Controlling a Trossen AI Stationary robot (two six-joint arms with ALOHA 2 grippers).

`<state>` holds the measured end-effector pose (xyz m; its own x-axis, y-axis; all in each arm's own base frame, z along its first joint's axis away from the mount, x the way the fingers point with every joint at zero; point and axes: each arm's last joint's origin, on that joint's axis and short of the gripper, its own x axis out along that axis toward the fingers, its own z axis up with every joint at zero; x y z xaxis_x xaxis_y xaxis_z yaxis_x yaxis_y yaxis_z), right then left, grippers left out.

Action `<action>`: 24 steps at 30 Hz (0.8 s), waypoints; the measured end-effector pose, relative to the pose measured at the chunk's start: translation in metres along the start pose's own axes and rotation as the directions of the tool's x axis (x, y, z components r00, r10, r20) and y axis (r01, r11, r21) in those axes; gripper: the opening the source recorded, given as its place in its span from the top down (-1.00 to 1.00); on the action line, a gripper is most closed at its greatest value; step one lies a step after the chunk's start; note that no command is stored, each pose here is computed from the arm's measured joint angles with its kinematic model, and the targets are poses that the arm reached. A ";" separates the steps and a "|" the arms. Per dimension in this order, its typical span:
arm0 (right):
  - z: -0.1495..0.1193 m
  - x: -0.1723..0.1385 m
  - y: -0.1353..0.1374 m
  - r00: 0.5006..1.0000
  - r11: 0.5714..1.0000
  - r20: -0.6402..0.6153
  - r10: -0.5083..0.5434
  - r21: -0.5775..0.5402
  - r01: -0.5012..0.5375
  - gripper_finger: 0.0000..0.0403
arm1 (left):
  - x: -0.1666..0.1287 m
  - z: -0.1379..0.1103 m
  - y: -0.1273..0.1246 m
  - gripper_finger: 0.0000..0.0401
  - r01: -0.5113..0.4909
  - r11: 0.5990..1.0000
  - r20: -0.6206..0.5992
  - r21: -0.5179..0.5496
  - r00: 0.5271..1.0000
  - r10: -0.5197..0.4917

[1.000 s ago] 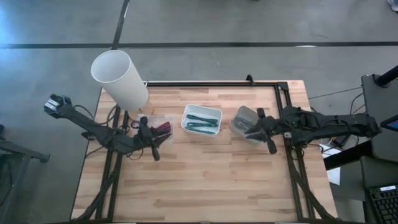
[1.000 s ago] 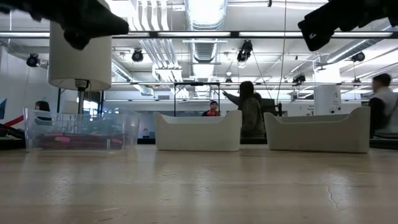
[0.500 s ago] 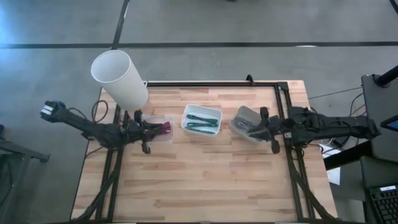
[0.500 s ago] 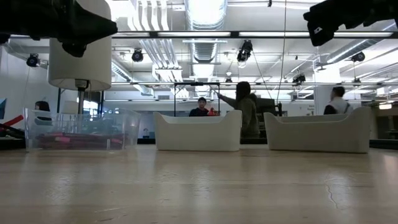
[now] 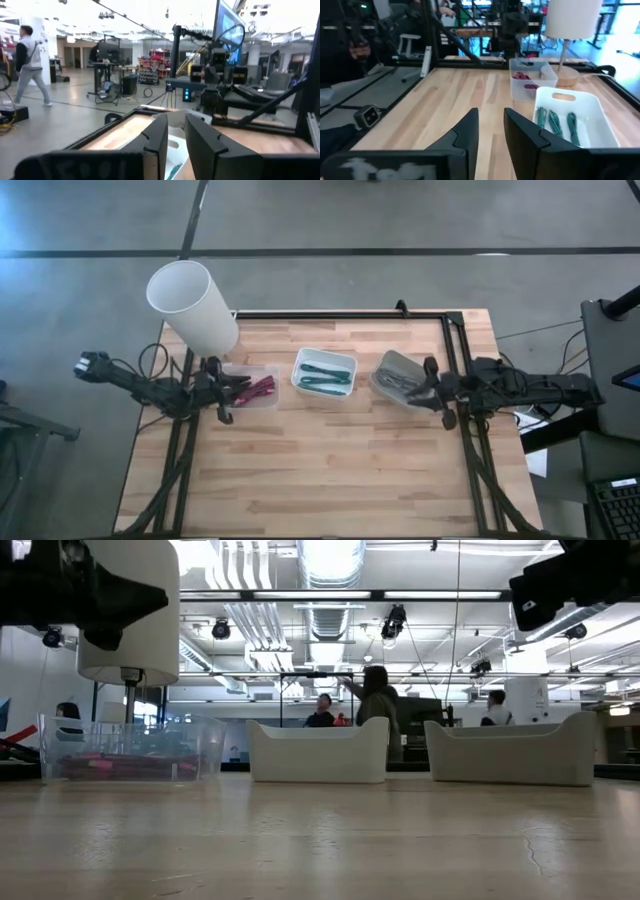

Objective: Pick & Place USB Port
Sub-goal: Return to Home Position

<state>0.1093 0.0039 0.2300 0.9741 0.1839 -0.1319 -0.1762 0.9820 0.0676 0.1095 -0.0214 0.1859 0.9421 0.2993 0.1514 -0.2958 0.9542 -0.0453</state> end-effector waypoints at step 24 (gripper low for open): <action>-0.025 -0.024 0.005 0.991 0.998 0.121 0.052 -0.050 -0.046 0.59 | -0.015 0.005 0.011 0.64 0.020 0.998 0.044 0.067 0.999 -0.022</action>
<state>0.0811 0.0057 0.2089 0.9736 0.2280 -0.0072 -0.2278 0.9734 0.0245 0.0912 -0.0150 0.1881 0.9406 0.2773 0.1957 -0.2872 0.9576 0.0237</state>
